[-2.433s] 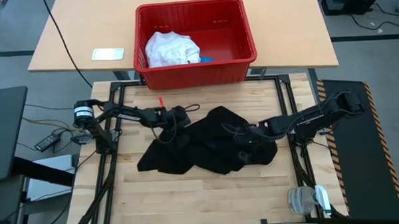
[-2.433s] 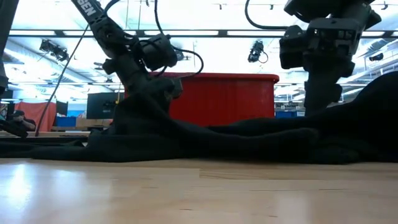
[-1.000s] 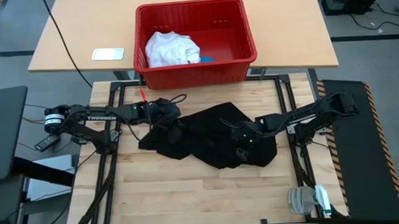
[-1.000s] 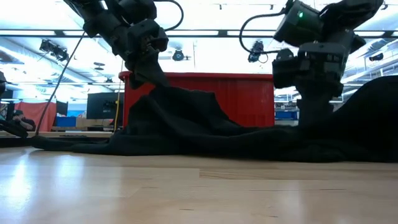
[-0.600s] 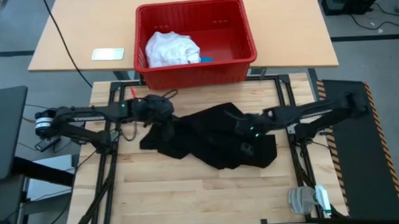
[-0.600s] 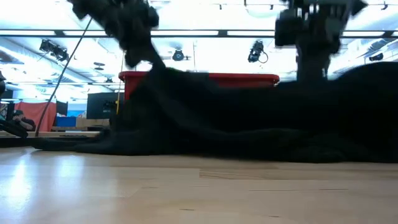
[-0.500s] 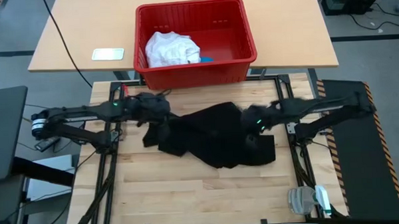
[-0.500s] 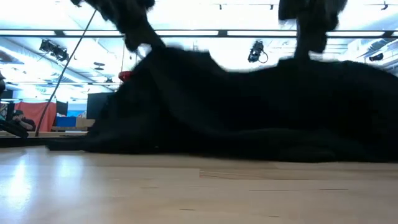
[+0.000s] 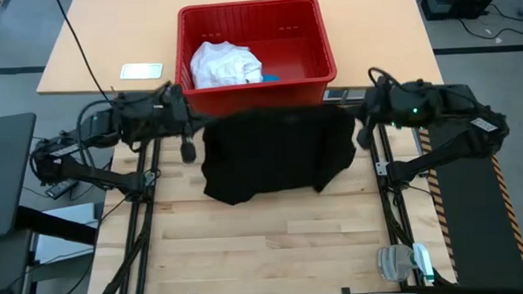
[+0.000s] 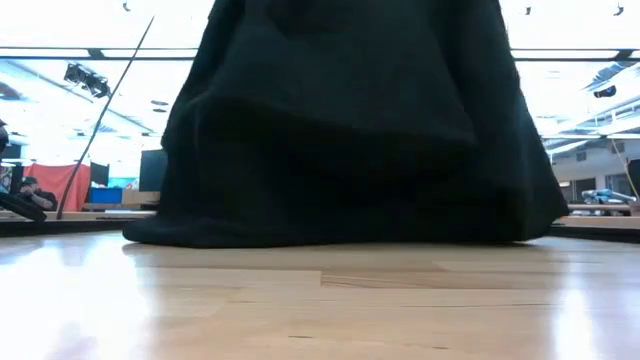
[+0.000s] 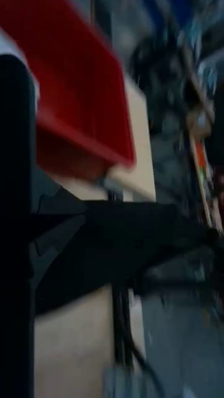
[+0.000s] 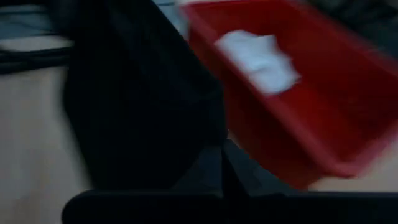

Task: Fold laundry
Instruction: Fold the black shirt

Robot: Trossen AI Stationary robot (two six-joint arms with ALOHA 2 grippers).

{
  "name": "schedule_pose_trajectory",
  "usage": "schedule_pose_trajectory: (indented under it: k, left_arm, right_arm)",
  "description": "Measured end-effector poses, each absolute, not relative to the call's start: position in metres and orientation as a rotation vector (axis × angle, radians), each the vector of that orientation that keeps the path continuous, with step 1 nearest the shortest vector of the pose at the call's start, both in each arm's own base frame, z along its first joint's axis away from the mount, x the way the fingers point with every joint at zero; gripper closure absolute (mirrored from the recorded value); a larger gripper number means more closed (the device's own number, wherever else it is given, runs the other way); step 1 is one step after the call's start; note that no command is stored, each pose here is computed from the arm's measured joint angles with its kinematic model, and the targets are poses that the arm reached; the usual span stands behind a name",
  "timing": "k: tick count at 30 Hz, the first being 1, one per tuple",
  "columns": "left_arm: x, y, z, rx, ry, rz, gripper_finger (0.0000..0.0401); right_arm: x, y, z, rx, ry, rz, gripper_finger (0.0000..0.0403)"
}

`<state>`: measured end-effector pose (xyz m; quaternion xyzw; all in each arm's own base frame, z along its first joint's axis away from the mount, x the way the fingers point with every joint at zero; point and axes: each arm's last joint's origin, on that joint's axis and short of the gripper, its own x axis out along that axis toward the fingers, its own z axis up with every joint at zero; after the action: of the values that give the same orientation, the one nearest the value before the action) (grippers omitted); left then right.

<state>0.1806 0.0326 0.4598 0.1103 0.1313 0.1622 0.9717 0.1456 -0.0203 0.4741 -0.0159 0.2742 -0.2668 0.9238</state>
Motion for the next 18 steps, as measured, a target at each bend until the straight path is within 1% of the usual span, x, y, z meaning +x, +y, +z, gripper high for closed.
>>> schedule_pose_trajectory:
  k: [4,7,10,13,16,18]
  left_arm:
    - [0.17,0.044,0.482,0.307,0.224,0.426,0.0401]
    - [0.16,0.046,0.51,0.328,0.14,0.463,0.0401]
    - [0.148,0.042,0.536,0.33,0.074,0.469,0.0401]
    - [0.141,0.035,0.549,0.3,0.078,0.432,0.0401]
    - [0.139,0.025,0.543,0.165,0.174,0.347,0.0401]
    - [0.145,0.017,0.527,0.032,0.298,0.252,0.0401]
  right_arm:
    - [0.153,-0.034,0.487,-0.143,0.539,-0.744,0.0402]
    - [0.157,-0.034,0.503,-0.162,0.484,-0.779,0.0402]
    - [0.159,-0.027,0.52,-0.153,0.433,-0.752,0.0402]
    - [0.16,-0.018,0.527,-0.118,0.42,-0.711,0.0403]
    - [0.161,-0.006,0.519,0.015,0.482,-0.609,0.0403]
    - [0.165,0.005,0.504,0.147,0.593,-0.491,0.0403]
